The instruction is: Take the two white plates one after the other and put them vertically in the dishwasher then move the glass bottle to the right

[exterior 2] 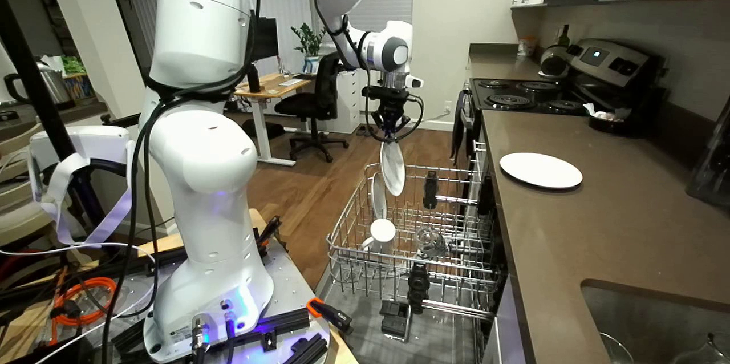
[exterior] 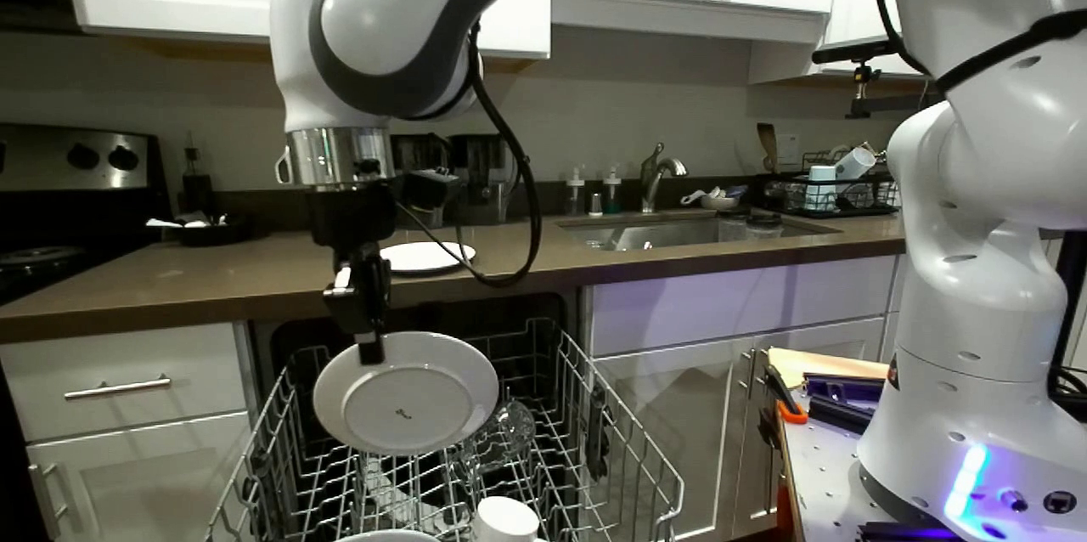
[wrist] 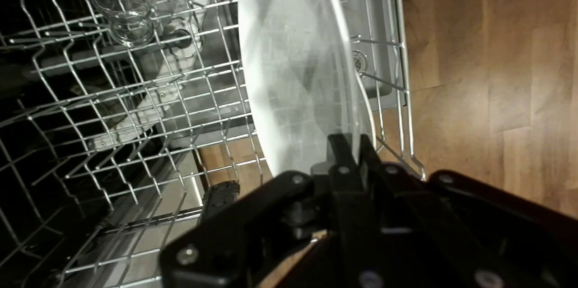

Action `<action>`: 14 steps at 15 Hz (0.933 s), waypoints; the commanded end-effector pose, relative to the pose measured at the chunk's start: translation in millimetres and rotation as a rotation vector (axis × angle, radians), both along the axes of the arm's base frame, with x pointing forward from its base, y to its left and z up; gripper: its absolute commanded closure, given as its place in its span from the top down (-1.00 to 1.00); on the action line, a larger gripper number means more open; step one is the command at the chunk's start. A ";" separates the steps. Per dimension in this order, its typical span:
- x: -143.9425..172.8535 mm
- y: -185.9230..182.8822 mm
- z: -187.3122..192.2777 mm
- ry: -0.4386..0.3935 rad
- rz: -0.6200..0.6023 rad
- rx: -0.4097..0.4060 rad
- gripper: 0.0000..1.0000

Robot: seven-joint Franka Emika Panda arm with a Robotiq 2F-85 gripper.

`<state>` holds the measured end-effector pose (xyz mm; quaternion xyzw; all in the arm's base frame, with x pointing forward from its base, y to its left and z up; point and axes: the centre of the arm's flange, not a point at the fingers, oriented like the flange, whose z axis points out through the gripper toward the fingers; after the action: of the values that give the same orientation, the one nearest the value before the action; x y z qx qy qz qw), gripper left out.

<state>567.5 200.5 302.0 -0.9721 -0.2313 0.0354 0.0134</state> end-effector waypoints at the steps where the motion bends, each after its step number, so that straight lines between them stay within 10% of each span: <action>1: 0.0 -6.6 2.0 0.016 0.059 0.091 -0.92; 14: 36.8 -7.1 -31.3 0.054 0.109 0.184 -0.92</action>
<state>587.8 189.8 268.8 -0.9553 -0.2751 0.0506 0.0955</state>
